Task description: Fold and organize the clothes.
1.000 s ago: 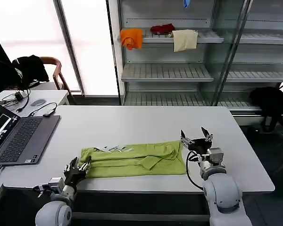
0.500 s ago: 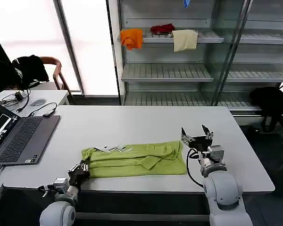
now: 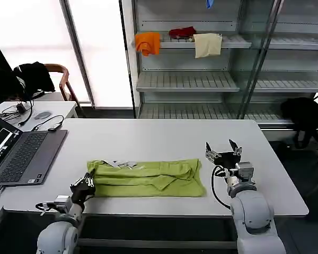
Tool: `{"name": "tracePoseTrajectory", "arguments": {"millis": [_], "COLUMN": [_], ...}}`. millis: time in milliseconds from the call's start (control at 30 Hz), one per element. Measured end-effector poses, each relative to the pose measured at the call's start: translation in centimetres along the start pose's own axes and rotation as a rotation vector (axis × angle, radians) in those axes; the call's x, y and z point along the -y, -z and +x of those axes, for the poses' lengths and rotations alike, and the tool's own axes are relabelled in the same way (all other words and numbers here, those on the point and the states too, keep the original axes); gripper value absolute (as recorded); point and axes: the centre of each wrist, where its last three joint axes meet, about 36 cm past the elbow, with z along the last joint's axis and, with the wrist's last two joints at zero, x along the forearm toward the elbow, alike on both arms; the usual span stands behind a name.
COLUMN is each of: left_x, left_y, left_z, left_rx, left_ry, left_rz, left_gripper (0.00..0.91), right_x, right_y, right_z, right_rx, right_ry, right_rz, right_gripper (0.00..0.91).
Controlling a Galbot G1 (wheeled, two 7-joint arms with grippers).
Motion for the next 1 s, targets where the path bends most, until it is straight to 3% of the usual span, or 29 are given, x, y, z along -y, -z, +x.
{"name": "tracePoseTrajectory", "arguments": {"millis": [333,500,633,800,1000], "left_x": [-8.5,-13.6,-15.9,-15.9,-12.0], "left_y": [3.4,6.5,9.0,10.7,10.7], "left_z": [-0.3,-0.1,0.2,0.8,1.2], "left_rx": [0.013,0.011,0.023,0.039,0.057], "left_ry": [0.07,0.121,0.15,0.136,0.07], "left_rz": [-0.231,-0.336,-0.38,-0.352,-0.297], "left_gripper": [0.0,0.0,0.0,0.0,0.0], "right_x": [0.1,-0.3,-0.5,-0.8,-0.8], "right_y": [-0.3,-0.5,-1.1,-1.8,-2.3], "right_z": [-0.7,-1.2,-1.5,-1.5,-1.2], "right_rx": [-0.011,-0.02,-0.038,-0.06,-0.073], "right_ry": [0.005,0.015,0.021,0.025,0.024], "right_rz": [-0.001,-0.002,-0.002,-0.004,0.003], "right_gripper": [0.907,0.907,0.907,0.907,0.907]}}
